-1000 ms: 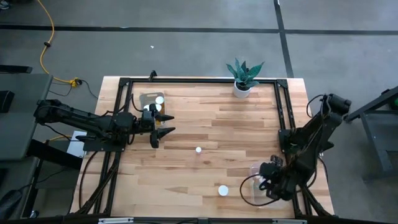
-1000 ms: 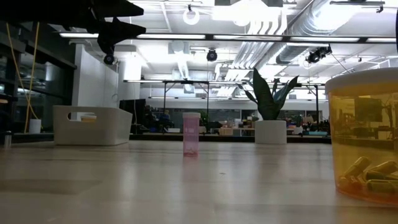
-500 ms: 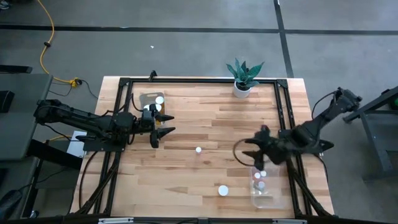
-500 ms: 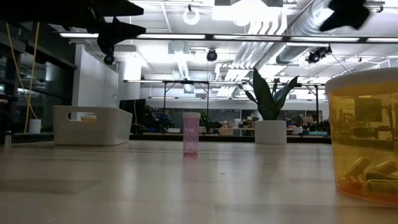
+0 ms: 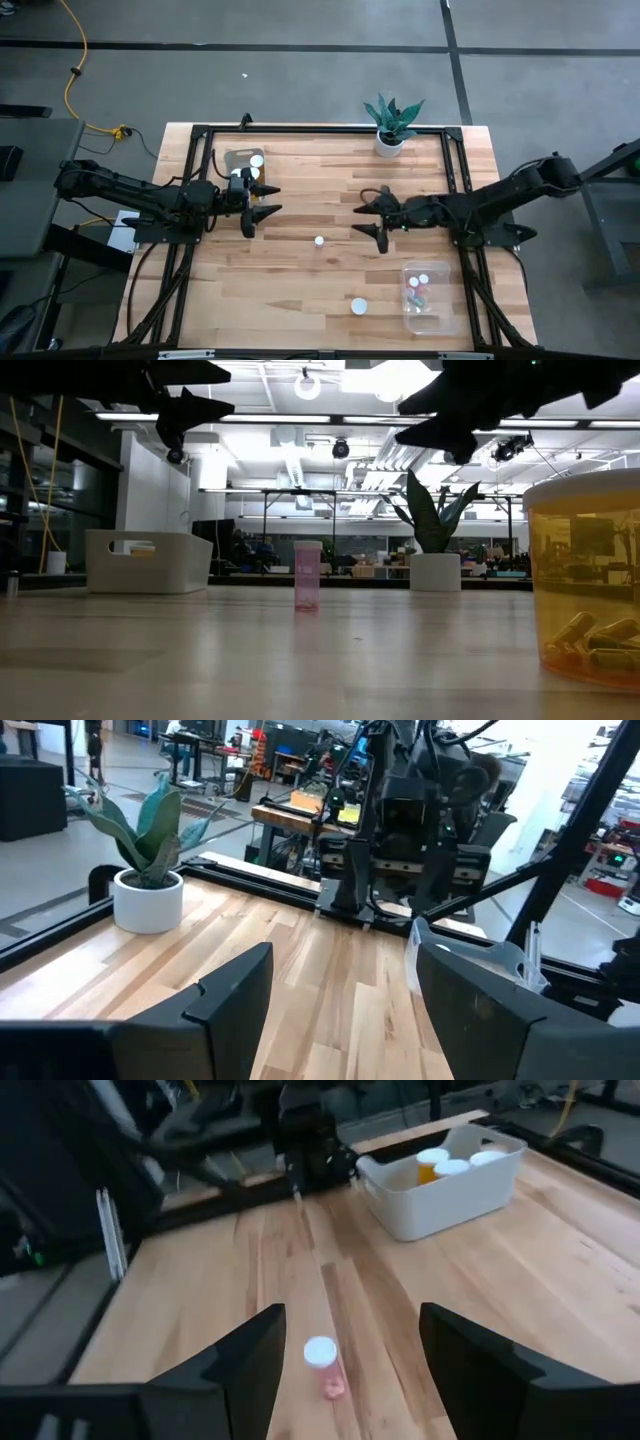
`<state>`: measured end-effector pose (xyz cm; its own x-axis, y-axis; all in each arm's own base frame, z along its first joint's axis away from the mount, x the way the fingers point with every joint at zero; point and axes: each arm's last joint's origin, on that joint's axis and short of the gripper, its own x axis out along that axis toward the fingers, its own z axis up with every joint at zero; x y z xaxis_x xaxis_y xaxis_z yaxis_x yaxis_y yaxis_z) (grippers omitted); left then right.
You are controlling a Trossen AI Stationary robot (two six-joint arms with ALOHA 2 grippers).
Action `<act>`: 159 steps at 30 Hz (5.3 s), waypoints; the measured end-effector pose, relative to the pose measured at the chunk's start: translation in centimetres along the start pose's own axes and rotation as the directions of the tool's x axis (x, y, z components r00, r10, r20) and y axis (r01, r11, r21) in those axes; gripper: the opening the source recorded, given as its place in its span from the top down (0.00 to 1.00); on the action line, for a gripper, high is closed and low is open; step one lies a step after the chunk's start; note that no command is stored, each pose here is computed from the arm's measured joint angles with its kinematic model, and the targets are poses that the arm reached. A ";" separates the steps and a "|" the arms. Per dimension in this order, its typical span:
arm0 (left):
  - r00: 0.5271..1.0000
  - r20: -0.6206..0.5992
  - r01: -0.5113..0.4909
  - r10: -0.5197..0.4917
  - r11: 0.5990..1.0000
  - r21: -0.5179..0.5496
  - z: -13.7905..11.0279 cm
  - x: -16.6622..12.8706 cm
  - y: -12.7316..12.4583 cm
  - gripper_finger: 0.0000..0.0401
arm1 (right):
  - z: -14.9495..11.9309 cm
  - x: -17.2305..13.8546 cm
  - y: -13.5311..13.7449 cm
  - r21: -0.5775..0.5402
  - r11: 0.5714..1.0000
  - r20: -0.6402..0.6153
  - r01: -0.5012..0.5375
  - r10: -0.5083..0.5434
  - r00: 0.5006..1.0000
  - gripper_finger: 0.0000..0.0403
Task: Pick and place medicine bottles into bin by pill shape (circle, oval)
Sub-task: Put the pink tablet bottle into the transparent bin
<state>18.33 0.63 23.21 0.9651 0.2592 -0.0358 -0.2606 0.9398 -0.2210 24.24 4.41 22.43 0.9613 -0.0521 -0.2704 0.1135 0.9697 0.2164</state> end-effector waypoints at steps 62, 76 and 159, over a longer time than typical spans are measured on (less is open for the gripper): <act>0.995 -0.101 -0.004 0.012 0.996 0.087 3.3 0.9 -2.8 0.41 | -5.1 14.1 0.9 -0.251 0.961 -0.354 -0.113 0.018 0.935 0.45; 0.993 -0.120 -0.007 0.019 0.995 0.102 3.1 0.9 -2.7 0.41 | -5.2 14.1 0.6 -0.248 0.964 -0.368 -0.092 -0.006 0.930 0.65; 0.999 -0.028 -0.024 0.026 0.997 0.079 0.8 2.4 -1.5 0.41 | -9.7 -11.2 15.3 -0.007 0.968 -0.820 0.252 -0.150 0.552 0.76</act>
<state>21.04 -0.02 24.22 0.9583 0.2772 -0.0688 -0.2844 0.9481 -0.1422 12.79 22.14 19.68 0.3080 0.0216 -0.9511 0.3504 0.9269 0.1345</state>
